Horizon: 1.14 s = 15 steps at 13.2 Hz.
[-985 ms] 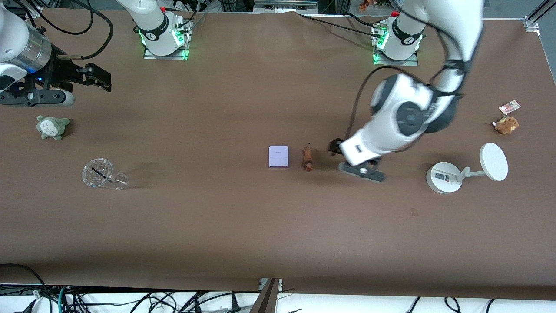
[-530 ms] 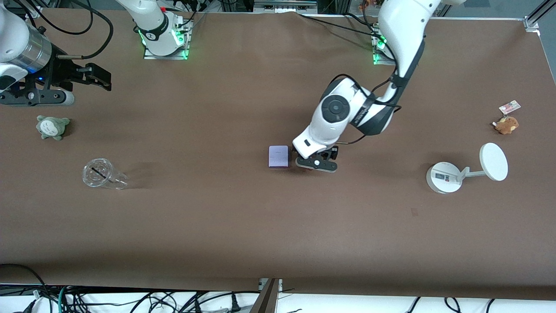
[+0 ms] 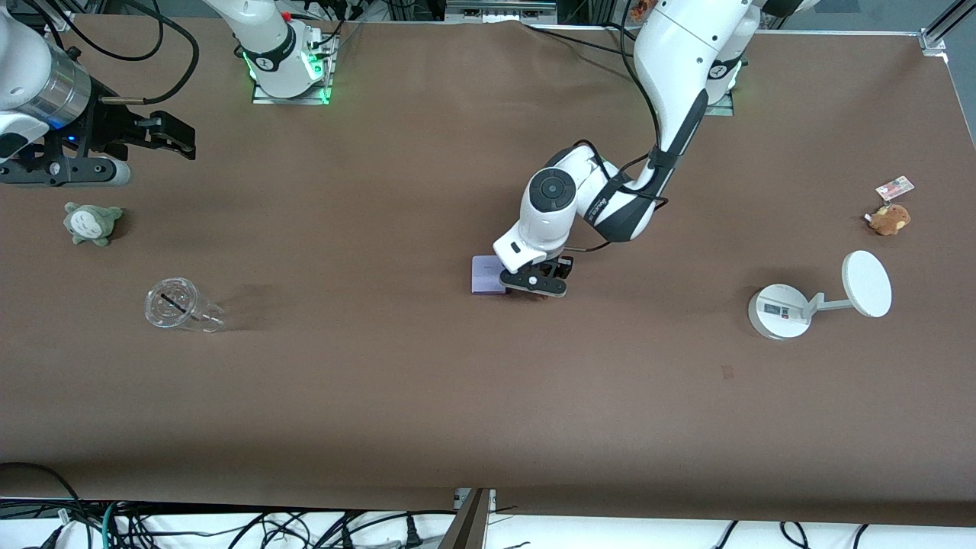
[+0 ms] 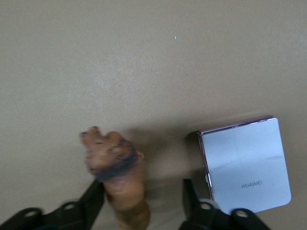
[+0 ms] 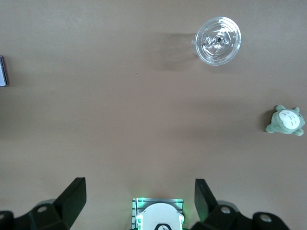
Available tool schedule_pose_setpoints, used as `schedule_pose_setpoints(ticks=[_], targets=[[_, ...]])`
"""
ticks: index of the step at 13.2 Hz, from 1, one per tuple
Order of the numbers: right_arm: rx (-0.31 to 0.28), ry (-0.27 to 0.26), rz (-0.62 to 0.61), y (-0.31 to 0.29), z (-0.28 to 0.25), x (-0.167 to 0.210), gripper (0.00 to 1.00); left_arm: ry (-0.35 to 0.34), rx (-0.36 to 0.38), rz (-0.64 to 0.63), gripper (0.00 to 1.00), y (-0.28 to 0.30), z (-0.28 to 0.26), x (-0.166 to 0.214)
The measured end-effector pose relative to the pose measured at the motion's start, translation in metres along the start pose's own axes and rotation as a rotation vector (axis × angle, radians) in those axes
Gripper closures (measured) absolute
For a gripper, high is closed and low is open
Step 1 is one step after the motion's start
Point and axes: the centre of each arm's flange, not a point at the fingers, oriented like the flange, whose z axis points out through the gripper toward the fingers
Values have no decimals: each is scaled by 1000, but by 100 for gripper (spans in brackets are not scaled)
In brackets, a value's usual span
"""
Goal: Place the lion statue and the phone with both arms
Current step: 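Close the left gripper on the lion statue and lift it, then carry the lion toward the lamp while the right gripper reaches the phone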
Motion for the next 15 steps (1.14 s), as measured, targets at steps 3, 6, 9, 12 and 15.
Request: schedule_pose_setpoints(ticks=[3, 6, 9, 12, 15], targets=[[0, -1, 0, 0, 1, 0, 0, -16, 17, -5, 65, -4, -4, 2], [0, -1, 0, 0, 1, 1, 0, -52, 60, -26, 65, -17, -45, 10], [0, -2, 0, 0, 1, 1, 0, -63, 80, -54, 65, -79, -119, 32], [0, -2, 0, 0, 1, 1, 0, -134, -32, -54, 65, -198, -171, 51], [0, -2, 0, 0, 1, 1, 0, -163, -107, -99, 65, -301, -174, 54]])
